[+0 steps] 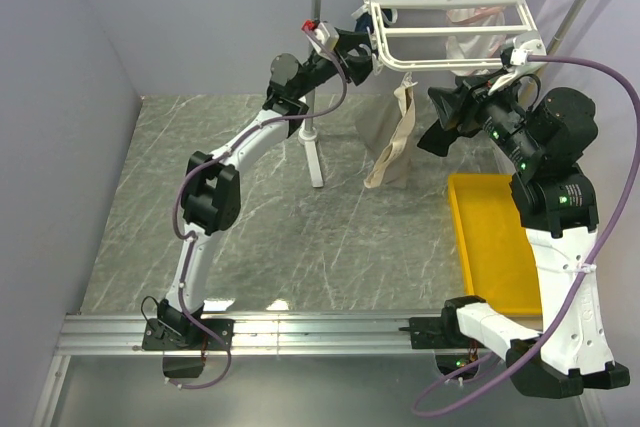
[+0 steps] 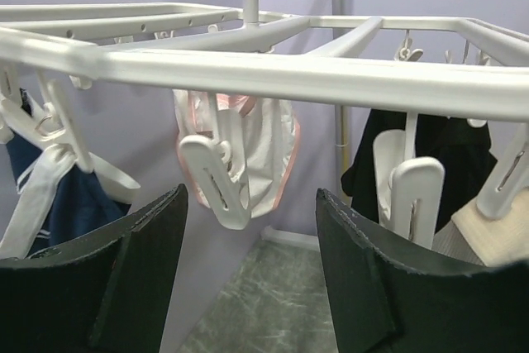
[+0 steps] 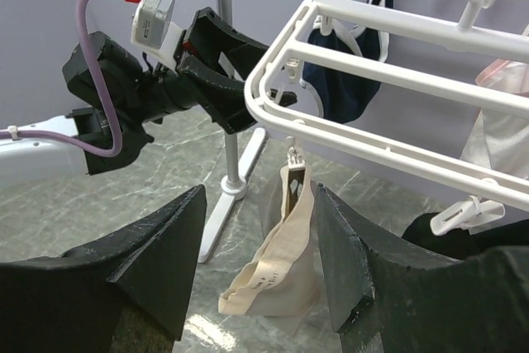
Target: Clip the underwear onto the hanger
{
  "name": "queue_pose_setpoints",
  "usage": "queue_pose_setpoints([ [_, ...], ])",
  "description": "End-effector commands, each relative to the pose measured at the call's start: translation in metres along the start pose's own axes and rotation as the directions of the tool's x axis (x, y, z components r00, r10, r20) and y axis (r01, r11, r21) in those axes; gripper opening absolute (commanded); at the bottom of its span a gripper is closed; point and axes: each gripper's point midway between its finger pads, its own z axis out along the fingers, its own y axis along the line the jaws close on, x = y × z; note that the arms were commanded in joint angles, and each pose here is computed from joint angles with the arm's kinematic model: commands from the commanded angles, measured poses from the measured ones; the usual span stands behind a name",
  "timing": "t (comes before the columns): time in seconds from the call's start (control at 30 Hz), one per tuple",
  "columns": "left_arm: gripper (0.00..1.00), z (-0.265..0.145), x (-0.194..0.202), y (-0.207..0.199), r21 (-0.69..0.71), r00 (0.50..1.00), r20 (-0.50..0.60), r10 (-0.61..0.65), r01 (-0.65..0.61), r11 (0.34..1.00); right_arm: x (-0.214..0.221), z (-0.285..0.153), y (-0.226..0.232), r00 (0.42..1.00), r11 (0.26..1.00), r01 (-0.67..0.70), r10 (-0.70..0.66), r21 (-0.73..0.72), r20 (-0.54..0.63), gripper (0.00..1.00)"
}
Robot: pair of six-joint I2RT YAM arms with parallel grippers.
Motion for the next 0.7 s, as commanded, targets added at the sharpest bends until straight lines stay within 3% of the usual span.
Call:
queue_pose_setpoints([
  [0.0,0.69,0.013,-0.026,-0.007,0.017,0.996,0.081,0.021,-0.022,1.000,-0.006,-0.002,-0.003,1.000,1.000,0.014,-0.014,0.014,0.015,0.63],
  [0.23,0.56,0.021,-0.034,0.001,-0.018,0.993,0.117,0.004,-0.002,1.000,-0.007,-0.005,-0.003,1.000,1.000,0.018,-0.019,0.020,0.015,0.63],
  [0.4,0.34,0.021,-0.036,-0.002,-0.004,0.994,0.111,-0.004,0.004,1.000,-0.010,-0.008,-0.003,0.999,0.999,0.026,-0.027,0.024,0.021,0.63],
  [0.43,0.29,0.021,-0.041,-0.004,0.003,0.994,0.112,-0.003,0.002,1.000,-0.010,-0.008,-0.002,0.999,0.999,0.027,-0.027,0.022,0.022,0.63],
  [0.47,0.17,0.021,-0.044,-0.006,0.011,0.994,0.111,0.005,-0.006,1.000,-0.011,-0.008,-0.002,0.999,0.999,0.027,-0.028,0.019,0.024,0.63],
  [0.57,0.02,0.017,-0.052,-0.009,0.015,0.995,0.097,0.025,-0.026,1.000,-0.012,-0.008,-0.001,0.999,0.999,0.028,-0.028,0.016,0.030,0.63],
  [0.67,0.01,0.014,-0.062,-0.018,0.035,0.996,0.072,0.060,-0.063,0.997,-0.013,-0.007,0.000,0.999,1.000,0.029,-0.029,0.010,0.037,0.63],
])
